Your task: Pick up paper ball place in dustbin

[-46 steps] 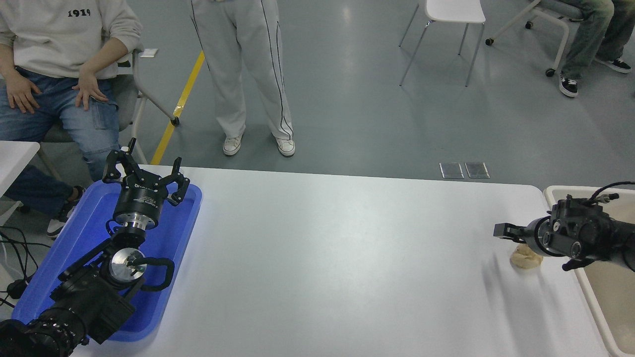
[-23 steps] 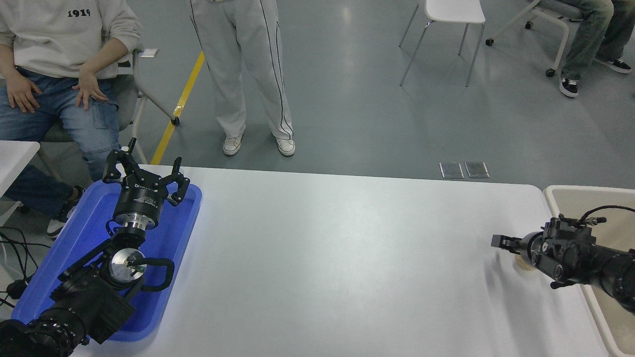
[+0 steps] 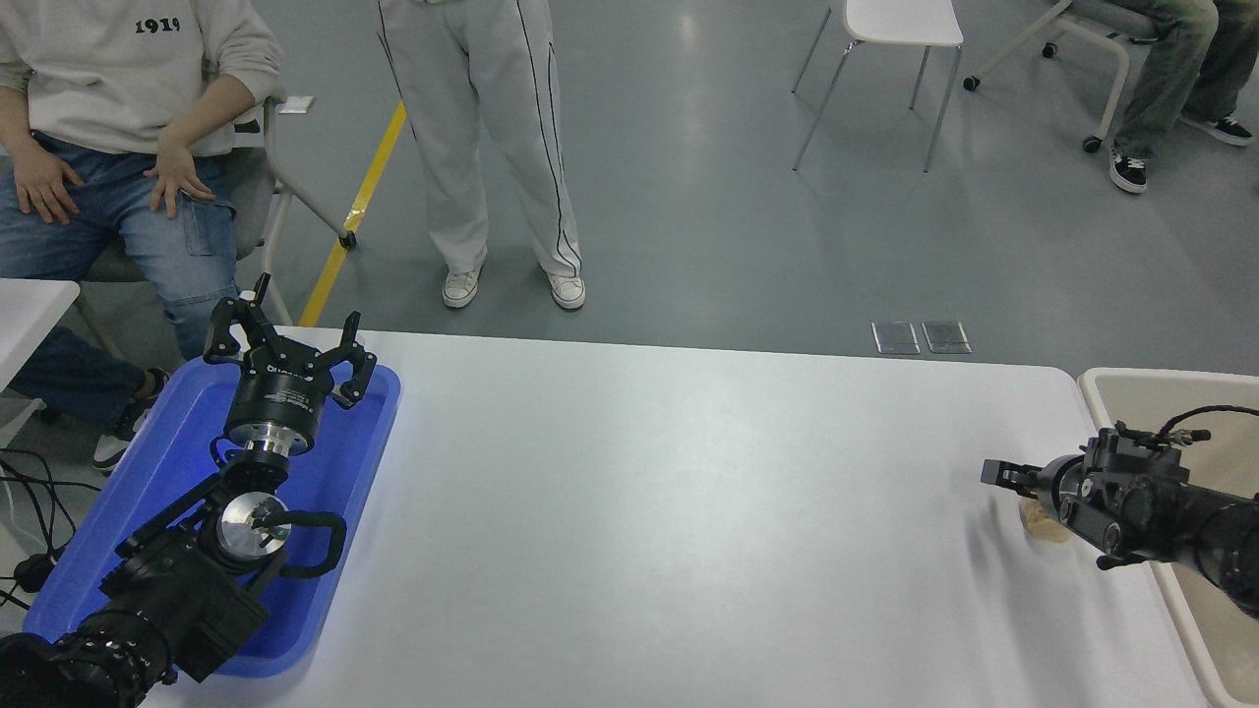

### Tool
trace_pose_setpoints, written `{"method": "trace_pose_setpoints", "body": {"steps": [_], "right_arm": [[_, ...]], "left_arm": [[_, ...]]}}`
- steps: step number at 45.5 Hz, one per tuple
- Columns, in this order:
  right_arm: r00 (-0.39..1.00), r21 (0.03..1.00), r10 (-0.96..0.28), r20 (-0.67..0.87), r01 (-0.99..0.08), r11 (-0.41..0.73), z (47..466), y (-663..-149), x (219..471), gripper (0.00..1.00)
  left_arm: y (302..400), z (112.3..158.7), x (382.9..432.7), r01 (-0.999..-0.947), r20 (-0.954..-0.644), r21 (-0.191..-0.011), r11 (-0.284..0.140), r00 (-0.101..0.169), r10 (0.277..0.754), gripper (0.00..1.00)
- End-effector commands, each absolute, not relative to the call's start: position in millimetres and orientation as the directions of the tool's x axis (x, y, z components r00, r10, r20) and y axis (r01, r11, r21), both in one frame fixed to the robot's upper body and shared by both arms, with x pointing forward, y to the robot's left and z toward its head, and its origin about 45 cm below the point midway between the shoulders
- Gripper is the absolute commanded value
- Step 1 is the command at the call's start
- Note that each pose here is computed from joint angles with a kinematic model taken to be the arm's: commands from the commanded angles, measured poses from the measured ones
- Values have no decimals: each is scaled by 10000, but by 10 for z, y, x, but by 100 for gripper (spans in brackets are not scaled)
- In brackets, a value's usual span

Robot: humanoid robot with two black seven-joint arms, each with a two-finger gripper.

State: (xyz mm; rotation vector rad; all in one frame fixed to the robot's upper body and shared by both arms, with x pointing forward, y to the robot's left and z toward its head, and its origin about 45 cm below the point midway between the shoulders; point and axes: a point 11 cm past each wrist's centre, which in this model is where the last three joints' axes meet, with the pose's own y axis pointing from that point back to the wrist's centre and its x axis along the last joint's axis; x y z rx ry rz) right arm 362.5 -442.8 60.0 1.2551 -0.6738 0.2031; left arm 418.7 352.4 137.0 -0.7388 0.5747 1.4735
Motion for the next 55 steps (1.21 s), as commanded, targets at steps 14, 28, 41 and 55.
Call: {"method": "trace_pose_setpoints", "body": {"steps": [14, 28, 41, 55], "right_arm": [[8109, 8212, -2104, 5461, -4685, 3257, 491, -4450, 3498, 97], [8320, 8555, -2495, 4956, -4180, 3056, 376, -4364, 3357, 26], [7676, 8785, -4321, 4733, -3754, 2953, 464, -4460, 3259, 0], [7538, 8719, -4420, 4862, -3850, 3026, 578, -4527, 3316, 0]], "left_arm": [[3522, 1369, 4187, -9948, -7439, -905, -465, 365, 6673, 100], [3522, 1369, 4187, -9948, -7439, -905, -465, 365, 6673, 100], [3522, 1369, 4187, -9948, -7439, -905, -465, 365, 6673, 100], [3529, 1372, 4187, -9948, -7430, -908, -472, 361, 6683, 100]]}}
